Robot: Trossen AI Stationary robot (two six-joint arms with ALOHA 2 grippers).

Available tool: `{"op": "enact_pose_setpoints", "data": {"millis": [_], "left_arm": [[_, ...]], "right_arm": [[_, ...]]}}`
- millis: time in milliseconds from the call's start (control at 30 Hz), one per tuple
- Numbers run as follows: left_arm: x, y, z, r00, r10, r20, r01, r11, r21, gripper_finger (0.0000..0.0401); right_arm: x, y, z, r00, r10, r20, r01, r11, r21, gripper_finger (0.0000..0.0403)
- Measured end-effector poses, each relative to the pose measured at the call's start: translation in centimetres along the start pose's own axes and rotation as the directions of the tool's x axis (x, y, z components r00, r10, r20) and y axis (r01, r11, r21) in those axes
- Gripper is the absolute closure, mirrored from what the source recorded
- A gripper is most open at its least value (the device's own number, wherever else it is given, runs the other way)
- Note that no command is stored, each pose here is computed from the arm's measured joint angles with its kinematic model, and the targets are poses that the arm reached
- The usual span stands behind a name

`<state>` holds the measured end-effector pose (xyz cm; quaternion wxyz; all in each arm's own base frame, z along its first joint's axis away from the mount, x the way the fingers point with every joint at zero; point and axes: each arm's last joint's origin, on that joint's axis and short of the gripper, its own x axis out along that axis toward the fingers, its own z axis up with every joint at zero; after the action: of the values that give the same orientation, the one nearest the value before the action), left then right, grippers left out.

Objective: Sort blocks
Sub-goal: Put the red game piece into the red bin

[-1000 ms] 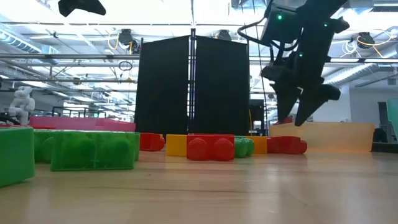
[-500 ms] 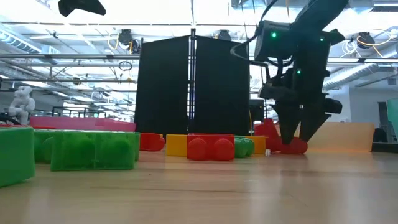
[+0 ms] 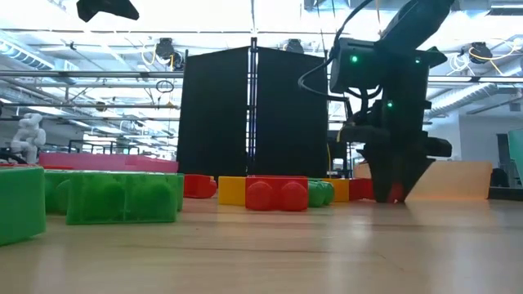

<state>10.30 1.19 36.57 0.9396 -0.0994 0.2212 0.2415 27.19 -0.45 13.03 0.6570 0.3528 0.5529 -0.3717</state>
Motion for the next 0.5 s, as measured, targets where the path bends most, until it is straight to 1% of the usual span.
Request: {"op": "enact_pose_setpoints", "data": {"millis": [67, 300, 400, 500], "left_arm": [[0.0, 0.0, 0.0, 1.0, 0.0, 0.0, 0.0, 1.0, 0.0, 0.037], [0.0, 0.0, 0.0, 1.0, 0.0, 0.0, 0.0, 1.0, -0.004, 0.037], [0.0, 0.0, 0.0, 1.0, -0.009, -0.002, 0.009, 1.0, -0.007, 0.037], [0.0, -0.1, 0.0, 0.999, -0.045, -0.013, 0.044, 0.999, -0.008, 0.037]], "right_arm": [[0.0, 0.0, 0.0, 1.0, 0.002, -0.002, -0.002, 1.0, -0.007, 0.024], [-0.3, 0.5, -0.1, 1.0, 0.013, -0.01, -0.013, 1.0, -0.016, 0.0241], [-1.2, 1.0, 0.0, 1.0, 0.026, -0.014, -0.026, 0.999, -0.034, 0.0241], [-3.3, 1.9, 0.5, 0.997, 0.077, 0.001, -0.077, 0.995, -0.065, 0.0241]]}}
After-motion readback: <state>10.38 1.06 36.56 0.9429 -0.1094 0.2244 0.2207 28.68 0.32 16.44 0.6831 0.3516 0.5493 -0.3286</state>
